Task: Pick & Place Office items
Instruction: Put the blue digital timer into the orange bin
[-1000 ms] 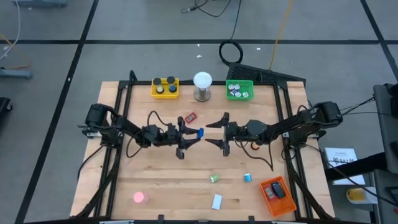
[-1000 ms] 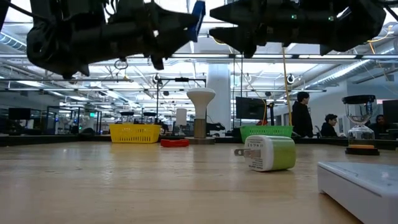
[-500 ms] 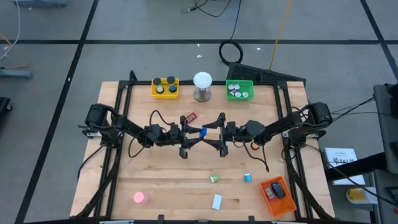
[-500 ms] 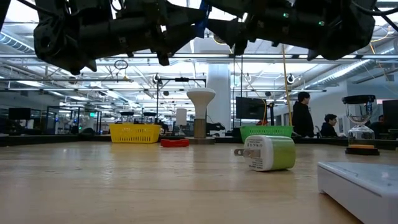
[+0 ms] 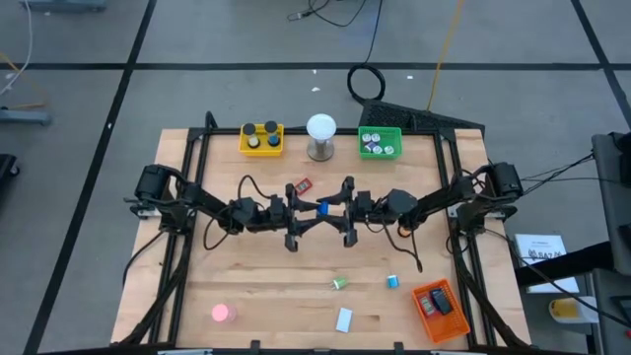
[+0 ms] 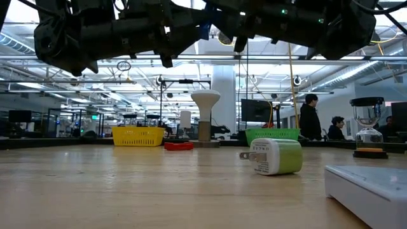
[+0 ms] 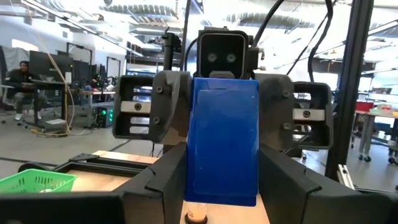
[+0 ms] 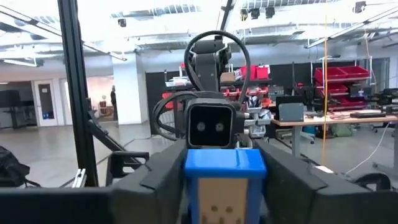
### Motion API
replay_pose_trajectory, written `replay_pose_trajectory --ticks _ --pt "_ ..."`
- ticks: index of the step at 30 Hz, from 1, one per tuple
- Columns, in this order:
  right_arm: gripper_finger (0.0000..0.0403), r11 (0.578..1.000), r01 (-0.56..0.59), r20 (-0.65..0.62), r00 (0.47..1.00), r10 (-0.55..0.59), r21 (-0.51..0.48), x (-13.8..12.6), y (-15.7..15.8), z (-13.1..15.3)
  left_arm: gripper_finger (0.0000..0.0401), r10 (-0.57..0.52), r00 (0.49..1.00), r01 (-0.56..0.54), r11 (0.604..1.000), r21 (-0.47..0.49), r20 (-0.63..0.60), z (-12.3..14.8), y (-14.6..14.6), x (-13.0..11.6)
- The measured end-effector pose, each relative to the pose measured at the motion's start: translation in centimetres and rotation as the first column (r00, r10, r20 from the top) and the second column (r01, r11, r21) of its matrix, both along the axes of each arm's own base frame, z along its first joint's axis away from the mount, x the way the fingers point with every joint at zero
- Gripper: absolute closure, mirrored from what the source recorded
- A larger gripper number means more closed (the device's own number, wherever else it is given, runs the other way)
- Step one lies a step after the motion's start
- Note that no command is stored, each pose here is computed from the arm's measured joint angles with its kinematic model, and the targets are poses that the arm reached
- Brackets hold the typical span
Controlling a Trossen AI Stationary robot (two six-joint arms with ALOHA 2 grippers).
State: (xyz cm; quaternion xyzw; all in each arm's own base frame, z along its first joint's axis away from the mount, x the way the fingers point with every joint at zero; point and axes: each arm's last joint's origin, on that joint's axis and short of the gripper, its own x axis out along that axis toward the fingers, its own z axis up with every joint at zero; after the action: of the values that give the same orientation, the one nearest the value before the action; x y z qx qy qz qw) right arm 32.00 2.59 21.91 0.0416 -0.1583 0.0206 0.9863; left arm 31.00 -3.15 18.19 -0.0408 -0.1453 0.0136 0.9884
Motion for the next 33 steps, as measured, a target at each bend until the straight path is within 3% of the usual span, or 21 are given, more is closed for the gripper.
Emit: replay_pose_trajectory --ticks 3,8,12,18,22,26,33 --pt "0.0254 1.000 0.006 -0.001 1.000 -0.006 -0.022 0.0 0.0 0.0 0.0232 -0.003 1.000 0.003 1.000 0.009 -0.009 -0.1 0.0 0.0" --pt "0.0254 0.999 0.009 -0.009 1.000 -0.009 -0.047 -0.1 0.1 0.2 0.0220 -0.013 0.999 0.013 1.000 0.023 -0.033 -0.3 -0.3 0.0" --pt "0.0254 0.999 0.024 -0.020 1.000 -0.024 -0.045 -0.7 0.0 1.5 0.0185 -0.004 0.998 0.007 0.999 0.043 -0.065 -0.7 -0.4 0.0" --pt "0.0254 0.987 0.157 -0.194 0.968 -0.159 -0.024 -2.7 0.0 3.5 0.0124 0.014 0.989 -0.001 0.996 0.084 -0.151 -0.2 -0.4 -0.3" --pt "0.0254 0.964 0.266 -0.409 0.878 -0.249 -0.014 -4.4 0.7 4.6 0.0107 0.063 0.954 -0.032 0.994 0.109 -0.292 0.1 -0.7 -0.9" --pt "0.0254 0.936 0.350 -0.574 0.760 -0.306 -0.035 -5.6 1.7 5.6 0.0123 0.088 0.923 -0.039 0.990 0.137 -0.374 0.4 -1.4 -1.6" --pt "0.0254 0.915 0.404 -0.774 0.579 -0.257 -0.001 -7.0 3.3 5.0 0.0172 0.067 0.898 -0.017 0.993 0.117 -0.435 -0.1 -2.6 -2.0"
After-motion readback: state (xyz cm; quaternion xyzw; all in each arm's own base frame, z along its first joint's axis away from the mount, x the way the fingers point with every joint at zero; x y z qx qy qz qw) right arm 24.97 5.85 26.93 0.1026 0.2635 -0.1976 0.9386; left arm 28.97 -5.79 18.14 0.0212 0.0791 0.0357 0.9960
